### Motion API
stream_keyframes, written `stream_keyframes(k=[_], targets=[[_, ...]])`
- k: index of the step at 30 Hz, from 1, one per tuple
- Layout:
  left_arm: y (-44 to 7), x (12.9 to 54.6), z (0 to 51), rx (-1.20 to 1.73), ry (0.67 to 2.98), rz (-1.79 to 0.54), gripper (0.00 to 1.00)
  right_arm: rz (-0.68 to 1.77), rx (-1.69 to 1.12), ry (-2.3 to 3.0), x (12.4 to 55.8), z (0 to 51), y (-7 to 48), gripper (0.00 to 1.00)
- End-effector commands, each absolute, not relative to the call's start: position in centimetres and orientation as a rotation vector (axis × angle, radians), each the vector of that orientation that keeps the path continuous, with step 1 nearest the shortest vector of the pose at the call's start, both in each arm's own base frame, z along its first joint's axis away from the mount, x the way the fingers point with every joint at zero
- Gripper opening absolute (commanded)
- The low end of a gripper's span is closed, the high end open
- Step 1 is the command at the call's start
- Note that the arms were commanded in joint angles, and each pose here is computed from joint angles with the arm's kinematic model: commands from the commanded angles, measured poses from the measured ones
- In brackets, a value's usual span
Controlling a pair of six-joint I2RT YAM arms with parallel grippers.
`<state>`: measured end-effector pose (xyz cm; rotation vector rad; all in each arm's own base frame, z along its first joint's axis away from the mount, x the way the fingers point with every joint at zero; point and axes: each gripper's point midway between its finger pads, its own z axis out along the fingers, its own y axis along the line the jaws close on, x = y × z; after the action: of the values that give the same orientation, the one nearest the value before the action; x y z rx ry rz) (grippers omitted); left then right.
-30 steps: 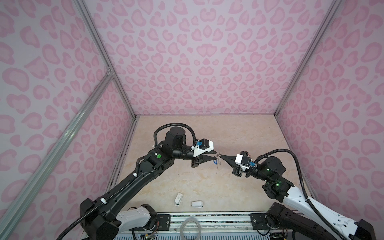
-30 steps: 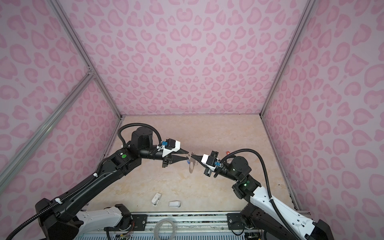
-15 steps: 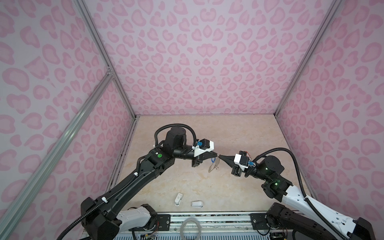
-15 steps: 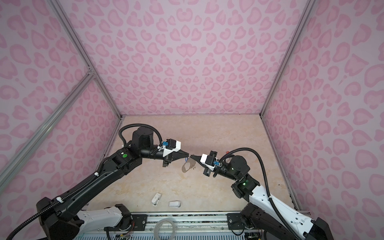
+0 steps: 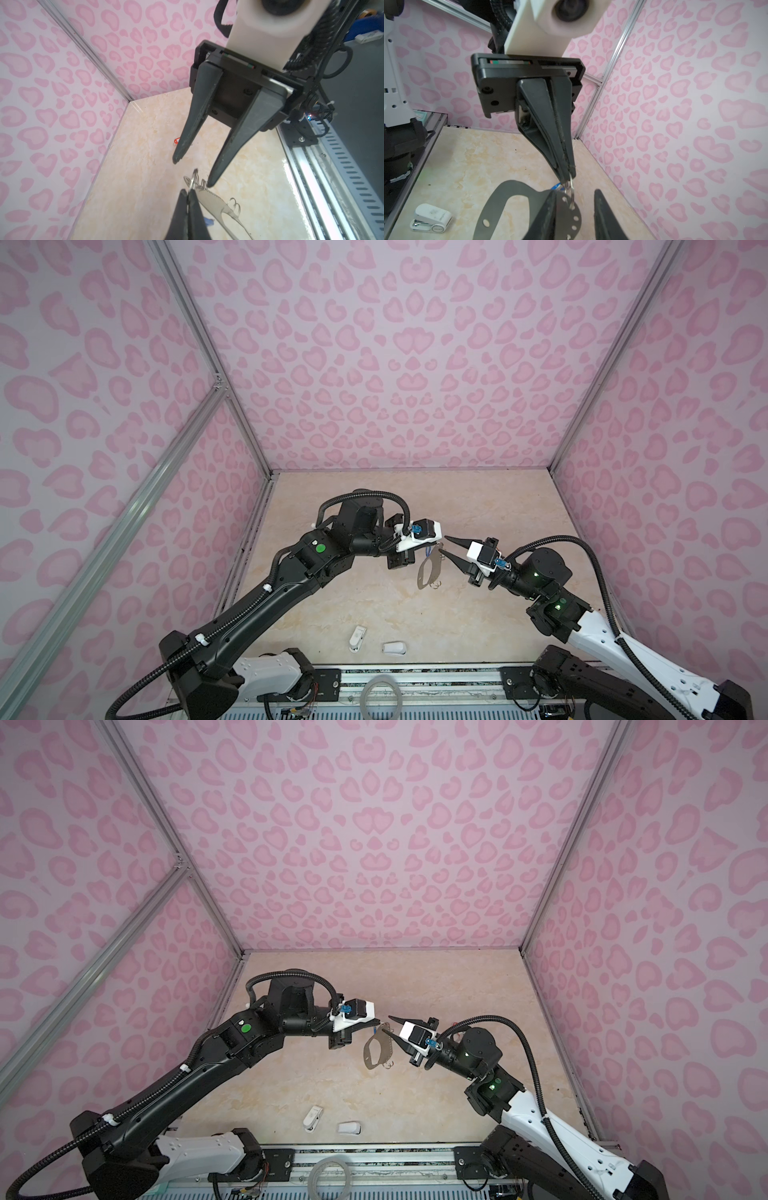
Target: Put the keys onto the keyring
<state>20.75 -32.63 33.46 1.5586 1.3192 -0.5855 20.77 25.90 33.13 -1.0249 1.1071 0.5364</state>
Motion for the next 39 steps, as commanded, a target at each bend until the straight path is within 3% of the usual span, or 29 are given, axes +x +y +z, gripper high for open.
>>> stream_keyframes(k=[1,11,19,25,27,28,29,34,39], targets=[[-32.1,21.7,32.9,1.610,1.357,-0.418,0.03,0.502,-1.041,1.129,21.1,32.6,25.8,0.29],[-32.7,21.4,33.1,1.659,1.341,-0.345,0.03,0.521,-1.049,1.137,21.2,32.2,26.2,0.17],[-33.1,20.5,33.5,1.679,1.318,-0.375,0.03,0.536,-1.046,1.142,21.3,32.1,26.4,0.15],[-33.2,20.2,33.7,1.671,1.318,-0.391,0.04,0.548,-1.051,1.140,21.0,32.1,26.4,0.00],[-33.1,20.5,34.0,1.622,1.328,-0.387,0.31,0.550,-1.047,1.138,21.0,32.2,26.3,0.00],[-32.9,21.0,34.2,1.581,1.335,-0.377,0.51,0.557,-1.042,1.133,20.9,32.3,26.3,0.00],[-32.6,21.3,34.2,1.554,1.336,-0.372,0.61,0.561,-1.035,1.129,20.8,32.4,26.3,0.00],[-31.2,22.0,34.2,1.412,1.369,-0.488,0.66,0.586,-1.033,1.102,20.3,32.8,26.3,0.00],[-30.7,21.9,33.7,1.348,1.381,-0.633,0.62,0.598,-1.031,1.088,20.1,33.0,26.3,0.00]])
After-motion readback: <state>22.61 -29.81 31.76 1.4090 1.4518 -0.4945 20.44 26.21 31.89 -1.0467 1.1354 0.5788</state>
